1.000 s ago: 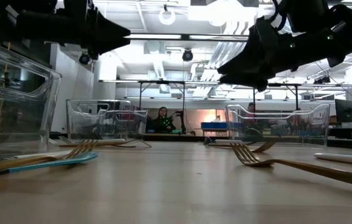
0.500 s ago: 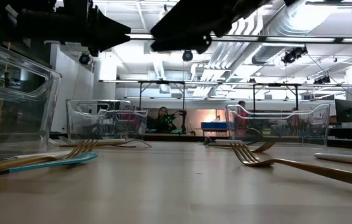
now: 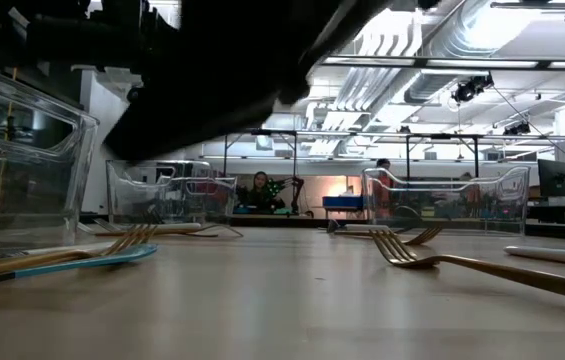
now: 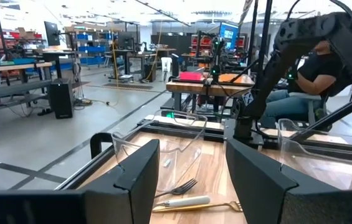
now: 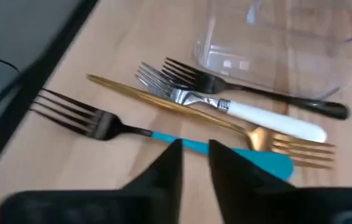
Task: Sort silverware by color (type)
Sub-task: Put the blue fork into the top left transparent bin
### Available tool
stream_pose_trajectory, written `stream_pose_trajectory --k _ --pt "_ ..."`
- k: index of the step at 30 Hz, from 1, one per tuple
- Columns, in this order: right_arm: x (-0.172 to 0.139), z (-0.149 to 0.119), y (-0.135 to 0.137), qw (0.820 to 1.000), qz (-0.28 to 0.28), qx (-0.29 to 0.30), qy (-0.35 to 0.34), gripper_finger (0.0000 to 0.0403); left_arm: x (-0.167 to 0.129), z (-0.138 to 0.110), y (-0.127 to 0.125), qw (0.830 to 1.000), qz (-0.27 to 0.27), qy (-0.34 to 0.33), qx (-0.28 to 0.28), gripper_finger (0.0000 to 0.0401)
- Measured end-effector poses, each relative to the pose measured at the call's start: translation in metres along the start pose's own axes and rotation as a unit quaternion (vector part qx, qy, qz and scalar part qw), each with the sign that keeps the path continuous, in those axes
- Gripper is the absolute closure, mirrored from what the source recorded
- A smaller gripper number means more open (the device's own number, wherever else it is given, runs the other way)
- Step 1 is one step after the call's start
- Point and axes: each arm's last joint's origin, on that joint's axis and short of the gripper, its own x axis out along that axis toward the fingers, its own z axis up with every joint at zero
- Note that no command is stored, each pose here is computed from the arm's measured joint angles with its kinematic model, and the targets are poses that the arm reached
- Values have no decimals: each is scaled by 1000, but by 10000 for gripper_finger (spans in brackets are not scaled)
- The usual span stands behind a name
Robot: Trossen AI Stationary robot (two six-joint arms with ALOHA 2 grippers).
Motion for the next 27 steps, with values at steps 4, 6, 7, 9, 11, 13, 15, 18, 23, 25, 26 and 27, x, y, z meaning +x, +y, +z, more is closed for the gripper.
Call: stream_pose_trajectory --k 4,6,7,9,11,13,15,18,23,25,26,27 --pt "20 -4 -5 1000 -4 20 -2 392 0 0 0 1000 0 -2 0 222" --pt "28 -8 -8 1000 -3 30 5 383 0 1 0 1000 0 -3 0 222" --pt "31 -10 -8 999 -4 32 8 383 0 1 0 1000 0 -4 0 222" --pt "36 -13 -10 999 -2 35 5 392 0 1 0 1000 0 -5 -1 222" --pt "38 -13 -10 999 1 40 -1 399 0 1 0 1000 0 -5 1 222" --pt "42 -16 -12 999 4 49 1 397 0 1 0 1000 0 -5 7 222" --pt "43 -17 -12 999 8 50 -1 398 0 1 0 1000 0 -5 12 222" --pt "43 -17 -12 999 11 47 3 401 0 1 0 1000 0 -5 12 222" --pt "41 -22 -16 999 -2 33 34 402 0 1 0 1000 1 -4 12 222" --pt "41 -23 -18 999 -15 23 44 402 0 1 0 1000 1 -5 12 222" --pt "40 -23 -20 999 -19 17 48 402 0 1 0 1000 1 -4 12 222" --pt "40 -24 -21 998 -21 10 51 402 0 1 0 1000 1 -4 12 222"
